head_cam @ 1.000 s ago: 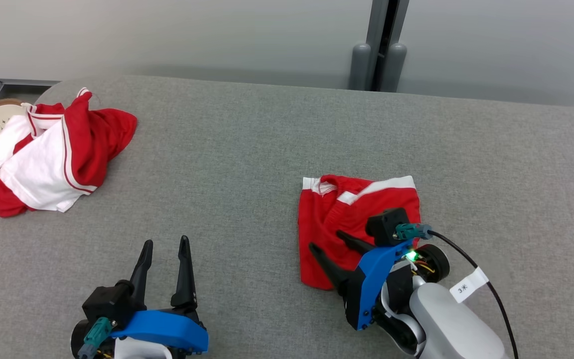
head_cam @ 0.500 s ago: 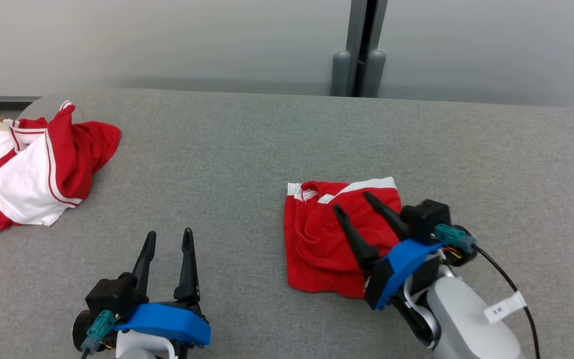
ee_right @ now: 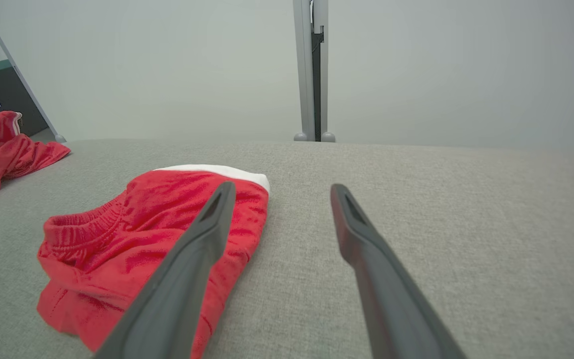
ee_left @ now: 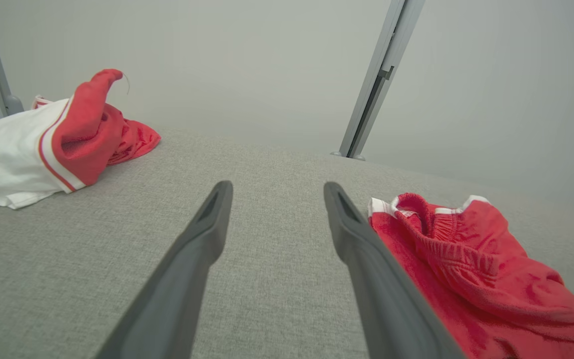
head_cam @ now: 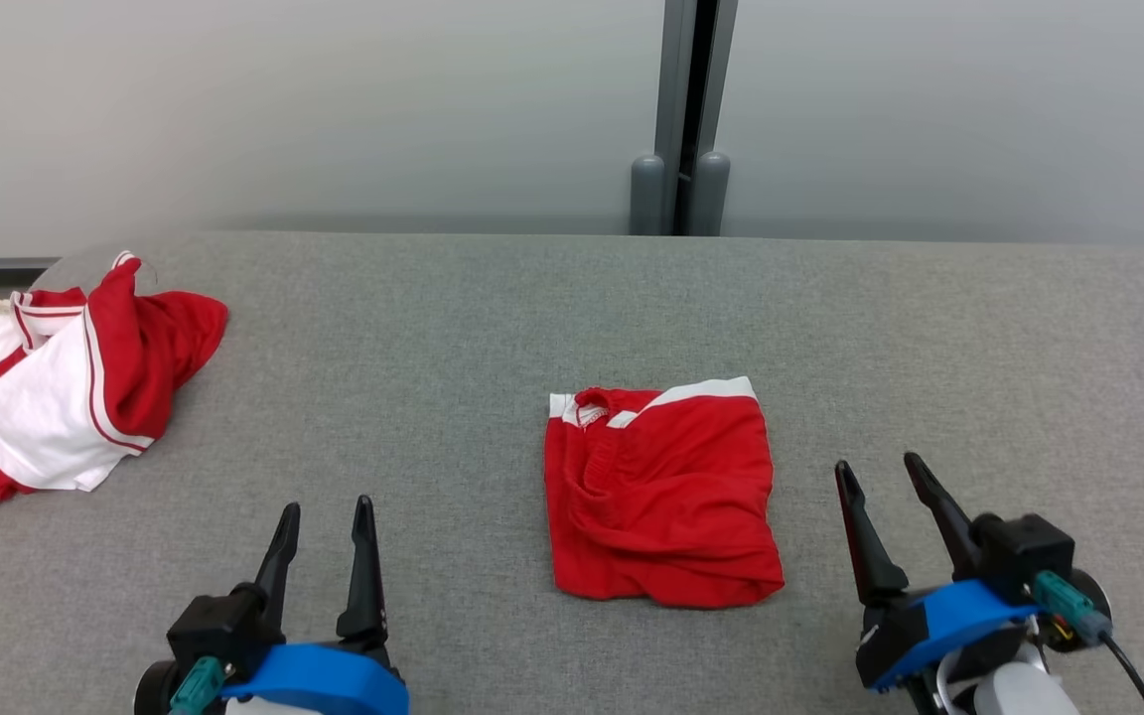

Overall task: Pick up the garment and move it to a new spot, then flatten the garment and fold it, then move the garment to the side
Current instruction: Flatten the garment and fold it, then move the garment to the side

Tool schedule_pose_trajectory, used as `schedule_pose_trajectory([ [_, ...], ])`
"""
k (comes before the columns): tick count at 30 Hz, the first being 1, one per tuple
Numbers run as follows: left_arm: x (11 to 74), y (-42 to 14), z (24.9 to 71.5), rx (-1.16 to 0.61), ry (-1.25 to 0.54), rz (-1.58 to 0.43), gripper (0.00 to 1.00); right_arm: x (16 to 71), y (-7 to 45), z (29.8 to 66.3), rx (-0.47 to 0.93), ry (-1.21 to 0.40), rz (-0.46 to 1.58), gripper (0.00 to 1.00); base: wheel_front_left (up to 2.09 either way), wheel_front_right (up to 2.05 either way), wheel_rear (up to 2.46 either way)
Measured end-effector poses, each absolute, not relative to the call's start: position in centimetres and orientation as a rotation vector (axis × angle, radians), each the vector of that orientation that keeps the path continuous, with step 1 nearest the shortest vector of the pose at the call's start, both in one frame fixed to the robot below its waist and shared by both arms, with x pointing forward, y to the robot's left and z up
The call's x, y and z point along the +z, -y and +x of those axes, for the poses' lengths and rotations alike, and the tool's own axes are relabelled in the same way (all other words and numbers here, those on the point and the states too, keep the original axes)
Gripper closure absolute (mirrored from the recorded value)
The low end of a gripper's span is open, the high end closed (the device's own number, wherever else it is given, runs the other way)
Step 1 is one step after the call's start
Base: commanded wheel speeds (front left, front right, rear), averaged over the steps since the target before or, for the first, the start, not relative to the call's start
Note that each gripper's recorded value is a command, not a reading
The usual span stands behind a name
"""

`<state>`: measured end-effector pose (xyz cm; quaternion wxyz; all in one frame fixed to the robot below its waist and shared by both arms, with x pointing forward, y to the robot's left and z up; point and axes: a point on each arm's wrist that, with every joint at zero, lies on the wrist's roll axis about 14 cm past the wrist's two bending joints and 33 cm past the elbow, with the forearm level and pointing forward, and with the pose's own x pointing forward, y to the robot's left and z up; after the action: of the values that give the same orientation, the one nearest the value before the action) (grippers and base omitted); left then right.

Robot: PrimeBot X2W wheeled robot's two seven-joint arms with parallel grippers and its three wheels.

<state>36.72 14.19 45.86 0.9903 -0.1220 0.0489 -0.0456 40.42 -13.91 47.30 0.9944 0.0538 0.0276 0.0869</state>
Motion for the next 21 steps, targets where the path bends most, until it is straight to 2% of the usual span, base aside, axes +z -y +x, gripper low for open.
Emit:
schedule_pose_trajectory([
  [8,45.2,-14.8,35.5,-0.067,-0.113,-0.230,0.00,46.6,14.5,38.7,0.155,-0.065,0.118,0.00,0.00,0.00,0.00],
  [21,45.1,-14.8,35.0,-0.065,-0.115,-0.226,0.00,46.7,14.5,38.6,0.154,-0.062,0.115,0.00,0.00,0.00,0.00],
])
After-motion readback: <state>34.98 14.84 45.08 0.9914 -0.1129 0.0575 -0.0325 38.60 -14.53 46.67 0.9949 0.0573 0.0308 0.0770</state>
